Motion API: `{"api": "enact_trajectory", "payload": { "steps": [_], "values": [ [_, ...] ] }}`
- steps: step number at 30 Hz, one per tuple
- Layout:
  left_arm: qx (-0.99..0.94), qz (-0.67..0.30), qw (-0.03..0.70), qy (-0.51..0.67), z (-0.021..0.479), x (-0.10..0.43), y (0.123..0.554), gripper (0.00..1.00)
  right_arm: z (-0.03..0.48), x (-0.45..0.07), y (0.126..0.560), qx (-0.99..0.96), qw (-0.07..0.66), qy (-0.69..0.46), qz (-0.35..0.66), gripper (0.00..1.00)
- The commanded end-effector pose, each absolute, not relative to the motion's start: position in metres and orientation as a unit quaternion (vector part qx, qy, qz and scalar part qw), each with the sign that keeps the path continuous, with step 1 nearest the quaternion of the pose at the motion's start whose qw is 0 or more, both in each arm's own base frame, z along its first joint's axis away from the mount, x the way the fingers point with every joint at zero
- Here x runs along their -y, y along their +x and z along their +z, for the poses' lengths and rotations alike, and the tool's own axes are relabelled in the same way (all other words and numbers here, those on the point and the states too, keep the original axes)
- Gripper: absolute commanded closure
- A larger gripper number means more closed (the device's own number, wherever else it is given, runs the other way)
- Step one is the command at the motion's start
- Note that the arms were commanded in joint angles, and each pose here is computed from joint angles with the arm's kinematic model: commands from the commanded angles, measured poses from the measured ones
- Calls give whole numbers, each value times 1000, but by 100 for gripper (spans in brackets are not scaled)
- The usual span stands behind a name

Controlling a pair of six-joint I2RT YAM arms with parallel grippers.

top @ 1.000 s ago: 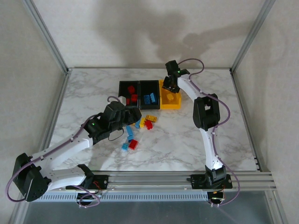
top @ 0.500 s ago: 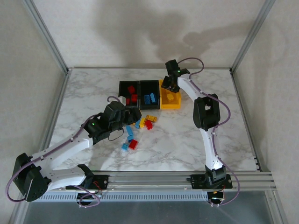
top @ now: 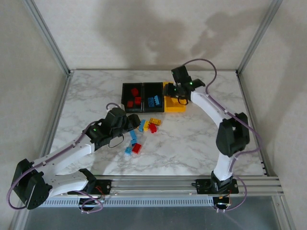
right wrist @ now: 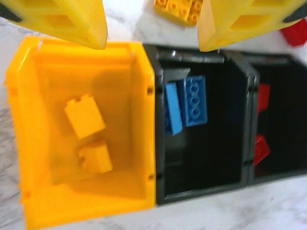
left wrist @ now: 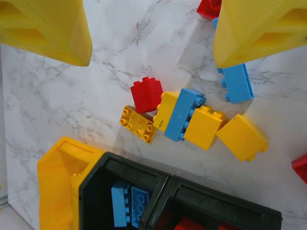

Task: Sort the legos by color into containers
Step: Place the lego in the container, then pick up the lego from the middle-left of the table.

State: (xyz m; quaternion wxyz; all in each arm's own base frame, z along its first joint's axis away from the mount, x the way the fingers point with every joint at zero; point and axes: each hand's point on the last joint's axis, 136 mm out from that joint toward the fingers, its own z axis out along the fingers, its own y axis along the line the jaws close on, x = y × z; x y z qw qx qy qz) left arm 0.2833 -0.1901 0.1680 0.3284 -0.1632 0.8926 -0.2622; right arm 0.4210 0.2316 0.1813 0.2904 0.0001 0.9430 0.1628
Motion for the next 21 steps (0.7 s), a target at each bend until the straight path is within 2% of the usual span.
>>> {"api": "enact_trajectory", "payload": {
  "steps": [1,5,11,16,21],
  "values": [
    [-900,-237,317,-181,152,181,282,34,184,-241,391,-930,298,-45,211,48],
    [-908,-199,314,-195,141,170,283,35,174,-238,350,-928,290,-66,226,48],
    [-904,-109,321,-261,121,122,295,32,172,-239,300,-920,283,-87,256,47],
    [-893,-89,319,-305,105,98,312,29,187,-263,259,-886,302,-144,322,37],
    [-891,-62,317,-320,92,89,329,27,183,-280,232,-873,296,-179,345,36]
  ]
}}
